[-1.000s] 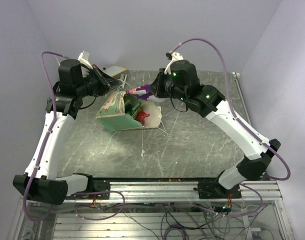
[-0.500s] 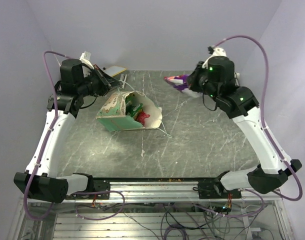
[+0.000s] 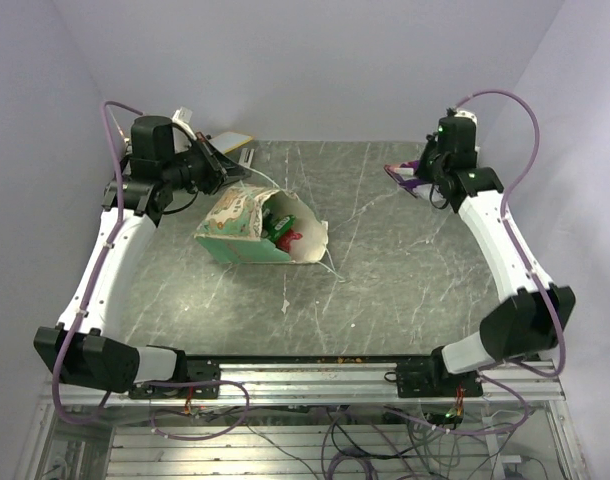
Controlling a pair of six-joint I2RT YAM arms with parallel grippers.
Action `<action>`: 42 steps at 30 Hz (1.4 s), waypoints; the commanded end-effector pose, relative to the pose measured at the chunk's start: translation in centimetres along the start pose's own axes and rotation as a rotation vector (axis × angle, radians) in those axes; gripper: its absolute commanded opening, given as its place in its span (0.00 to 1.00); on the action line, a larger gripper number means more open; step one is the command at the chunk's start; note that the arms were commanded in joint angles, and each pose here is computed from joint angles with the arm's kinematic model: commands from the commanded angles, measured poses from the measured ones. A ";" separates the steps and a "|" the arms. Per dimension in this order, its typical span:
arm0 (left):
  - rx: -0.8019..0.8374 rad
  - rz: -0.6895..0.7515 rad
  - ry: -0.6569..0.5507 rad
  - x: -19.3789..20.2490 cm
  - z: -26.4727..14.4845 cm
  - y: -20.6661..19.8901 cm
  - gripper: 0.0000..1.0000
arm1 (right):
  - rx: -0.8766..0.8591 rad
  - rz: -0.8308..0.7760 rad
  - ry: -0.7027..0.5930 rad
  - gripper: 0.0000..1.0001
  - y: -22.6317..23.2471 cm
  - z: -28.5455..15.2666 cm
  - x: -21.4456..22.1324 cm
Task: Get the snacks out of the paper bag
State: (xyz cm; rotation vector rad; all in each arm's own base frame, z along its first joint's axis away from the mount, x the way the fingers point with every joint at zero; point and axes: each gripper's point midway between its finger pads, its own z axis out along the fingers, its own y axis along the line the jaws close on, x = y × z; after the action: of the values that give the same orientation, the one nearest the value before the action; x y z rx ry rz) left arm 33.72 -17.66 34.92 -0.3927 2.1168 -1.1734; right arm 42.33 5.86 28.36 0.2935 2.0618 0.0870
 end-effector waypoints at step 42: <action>0.081 -0.013 0.004 -0.7 -0.7 -1.1 0.07 | -0.409 0.168 0.462 0.74 2.1 -2.1 14.9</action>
State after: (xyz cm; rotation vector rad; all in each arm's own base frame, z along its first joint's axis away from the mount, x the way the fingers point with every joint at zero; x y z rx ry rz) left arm 35.09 -17.81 35.75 -0.3962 2.0946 -1.2456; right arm 33.09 7.57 14.35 0.3724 2.4530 0.5482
